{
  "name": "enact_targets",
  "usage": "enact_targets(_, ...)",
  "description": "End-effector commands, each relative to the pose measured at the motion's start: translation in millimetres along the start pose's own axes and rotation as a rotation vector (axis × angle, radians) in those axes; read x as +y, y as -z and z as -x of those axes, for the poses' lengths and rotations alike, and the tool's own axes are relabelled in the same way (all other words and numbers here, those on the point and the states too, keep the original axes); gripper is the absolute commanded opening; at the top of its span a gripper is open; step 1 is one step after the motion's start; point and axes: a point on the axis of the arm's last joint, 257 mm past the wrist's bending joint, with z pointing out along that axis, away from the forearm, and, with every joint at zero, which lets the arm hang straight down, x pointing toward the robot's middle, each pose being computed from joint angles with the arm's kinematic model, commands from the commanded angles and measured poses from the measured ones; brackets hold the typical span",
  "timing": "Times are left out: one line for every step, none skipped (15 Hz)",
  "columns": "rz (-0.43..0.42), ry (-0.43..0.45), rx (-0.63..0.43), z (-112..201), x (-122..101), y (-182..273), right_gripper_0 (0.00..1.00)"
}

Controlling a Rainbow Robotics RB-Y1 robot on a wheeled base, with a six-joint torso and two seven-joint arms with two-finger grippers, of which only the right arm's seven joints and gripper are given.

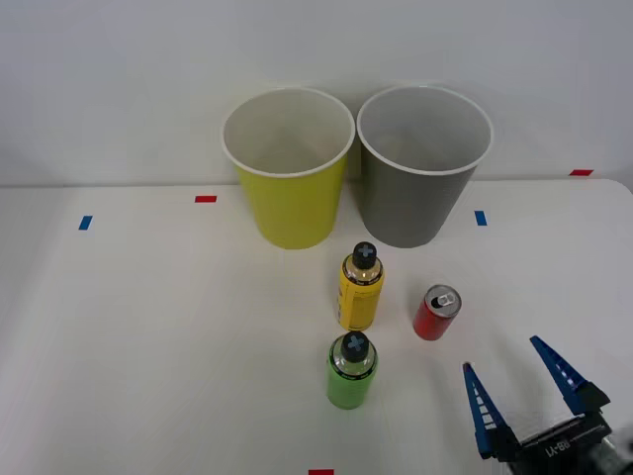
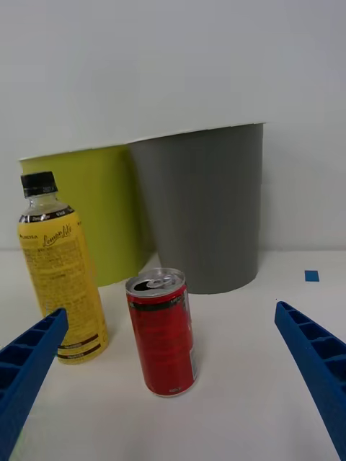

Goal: Put cans in the gray bin, plastic bottles in the light green bin

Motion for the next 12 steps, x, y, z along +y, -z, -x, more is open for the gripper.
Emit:
enact_targets(-0.021, -0.019, 0.033, -14.3, 1.8, -26.6, 1.00)
enact_targets(-0.041, -0.013, 0.057, -22.4, -1.8, -38.5, 1.00)
enact_targets(-0.050, -0.015, 0.058, -27.1, -2.4, -47.8, 1.00)
enact_targets(-0.060, -0.031, 0.052, -36.2, -4.2, -58.5, 1.00)
enact_targets(-0.067, -0.042, 0.048, -42.0, -5.6, -65.8, 1.00)
enact_targets(-0.071, -0.043, 0.041, -44.0, -5.3, -73.0, 1.00)
enact_targets(-0.069, -0.041, 0.027, -43.6, -1.6, -82.8, 1.00)
enact_targets(-0.068, -0.041, 0.023, -43.8, 0.2, -88.2, 1.00)
enact_targets(-0.059, -0.036, 0.020, -45.1, 3.5, -96.2, 1.00)
enact_targets(-0.052, -0.034, 0.024, -48.4, 5.3, -100.0, 1.00)
enact_targets(-0.046, -0.028, 0.033, -53.7, 5.5, -102.4, 1.00)
enact_targets(-0.036, -0.016, 0.041, -58.0, 4.9, -106.9, 1.00)
